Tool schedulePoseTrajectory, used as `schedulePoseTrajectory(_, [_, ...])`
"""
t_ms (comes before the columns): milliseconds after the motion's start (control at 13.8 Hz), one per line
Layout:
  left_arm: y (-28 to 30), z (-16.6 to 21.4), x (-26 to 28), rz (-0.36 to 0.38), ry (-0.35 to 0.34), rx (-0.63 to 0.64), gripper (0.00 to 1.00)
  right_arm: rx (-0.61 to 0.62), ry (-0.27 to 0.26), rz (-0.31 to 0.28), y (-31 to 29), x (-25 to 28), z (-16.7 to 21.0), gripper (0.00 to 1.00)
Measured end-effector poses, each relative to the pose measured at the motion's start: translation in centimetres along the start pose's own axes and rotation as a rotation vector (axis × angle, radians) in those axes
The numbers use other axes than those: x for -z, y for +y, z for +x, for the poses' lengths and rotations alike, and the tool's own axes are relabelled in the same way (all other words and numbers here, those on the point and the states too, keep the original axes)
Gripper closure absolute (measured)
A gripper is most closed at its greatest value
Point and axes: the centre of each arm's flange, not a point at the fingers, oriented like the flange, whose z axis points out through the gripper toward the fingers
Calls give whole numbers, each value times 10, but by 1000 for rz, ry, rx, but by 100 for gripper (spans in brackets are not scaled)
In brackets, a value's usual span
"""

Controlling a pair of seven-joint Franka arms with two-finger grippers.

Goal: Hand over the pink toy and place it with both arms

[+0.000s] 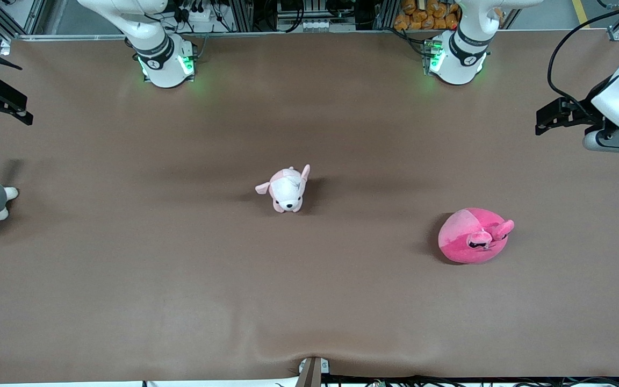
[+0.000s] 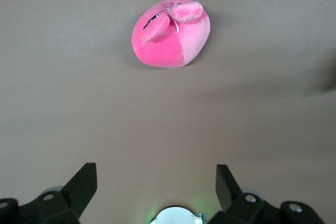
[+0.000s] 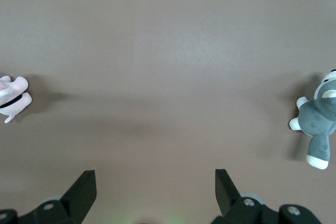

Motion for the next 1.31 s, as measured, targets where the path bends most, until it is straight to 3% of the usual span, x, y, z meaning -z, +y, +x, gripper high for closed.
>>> schedulePoseTrajectory(1306, [2,7,-7,0,1,-3,0,0,-12,2,0,-1,-1,0])
